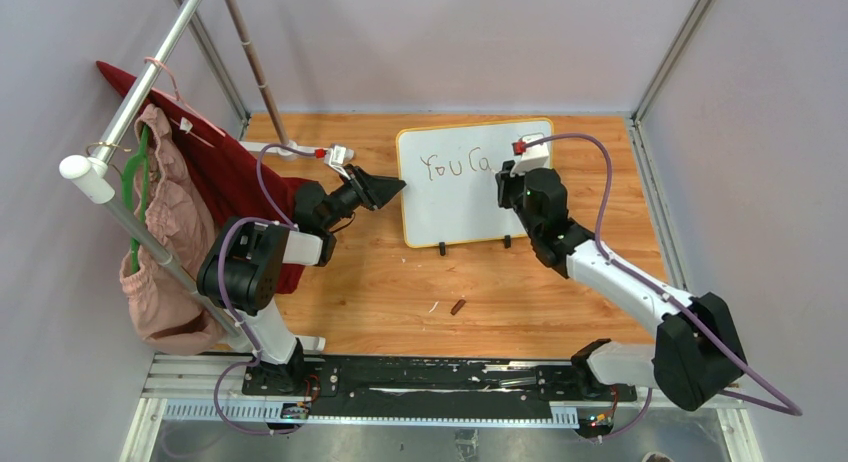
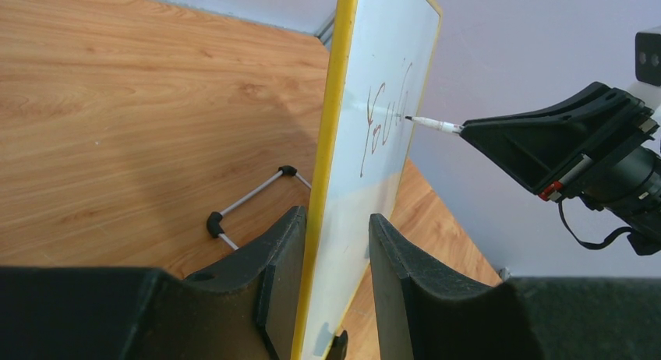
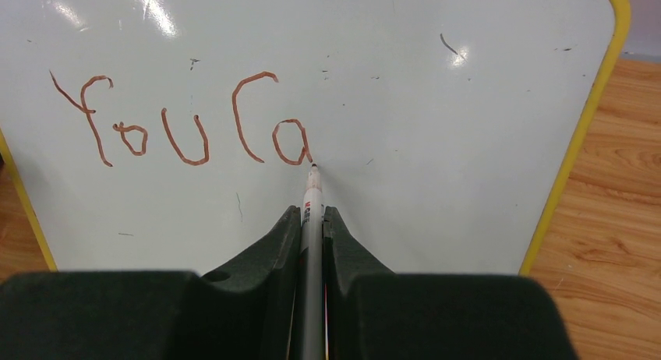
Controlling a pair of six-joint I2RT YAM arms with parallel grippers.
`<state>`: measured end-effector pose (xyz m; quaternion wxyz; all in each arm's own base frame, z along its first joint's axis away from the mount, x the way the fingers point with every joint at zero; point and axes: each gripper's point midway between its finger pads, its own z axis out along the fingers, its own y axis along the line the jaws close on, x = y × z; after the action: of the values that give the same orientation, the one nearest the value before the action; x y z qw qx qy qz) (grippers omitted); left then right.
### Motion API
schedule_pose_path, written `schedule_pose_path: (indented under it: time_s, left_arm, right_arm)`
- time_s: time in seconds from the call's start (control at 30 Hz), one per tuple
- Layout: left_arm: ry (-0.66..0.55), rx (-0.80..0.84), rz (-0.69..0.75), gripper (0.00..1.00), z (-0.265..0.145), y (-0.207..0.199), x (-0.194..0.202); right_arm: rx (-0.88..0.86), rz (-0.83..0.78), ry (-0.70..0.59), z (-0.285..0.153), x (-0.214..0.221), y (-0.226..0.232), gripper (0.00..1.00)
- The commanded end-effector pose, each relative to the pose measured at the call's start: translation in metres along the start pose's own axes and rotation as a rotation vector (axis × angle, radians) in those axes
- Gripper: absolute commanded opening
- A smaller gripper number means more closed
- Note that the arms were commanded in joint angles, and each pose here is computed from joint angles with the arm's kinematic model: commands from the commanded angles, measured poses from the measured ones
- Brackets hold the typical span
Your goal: Write a sentence on the whiteboard
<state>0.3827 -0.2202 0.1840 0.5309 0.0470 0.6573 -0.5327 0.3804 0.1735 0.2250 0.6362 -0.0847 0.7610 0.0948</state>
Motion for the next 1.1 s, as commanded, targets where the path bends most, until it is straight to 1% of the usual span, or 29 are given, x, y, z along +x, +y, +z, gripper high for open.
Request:
schedule_pose_path:
  time_s: [0.0, 0.13, 0.57, 0.77, 1.07]
  left_arm:
    - [0.017, 0.009, -0.029, 0.40, -0.004, 0.001, 0.008]
    - [0.017, 0.009, -0.031, 0.40, -0.004, 0.001, 0.009]
    - [0.020, 0.006, -0.033, 0.40, -0.004, 0.003, 0.010]
    - [0.021, 0.005, -0.032, 0.40, -0.004, 0.003, 0.010]
    - [0.023, 0.003, -0.034, 0.40, -0.005, 0.003, 0.012]
  right_arm:
    - [0.046, 0.025, -0.061, -0.012, -0.019, -0.014, 0.00]
    - [0.064, 0.023, -0.105, -0.013, -0.033, -0.018, 0.00]
    - [0.045, 0.042, -0.142, 0.002, -0.042, -0.013, 0.00]
    - [0.043, 0.049, -0.153, 0.004, -0.045, -0.012, 0.00]
    - [0.041, 0.053, -0.137, 0.008, -0.039, -0.011, 0.00]
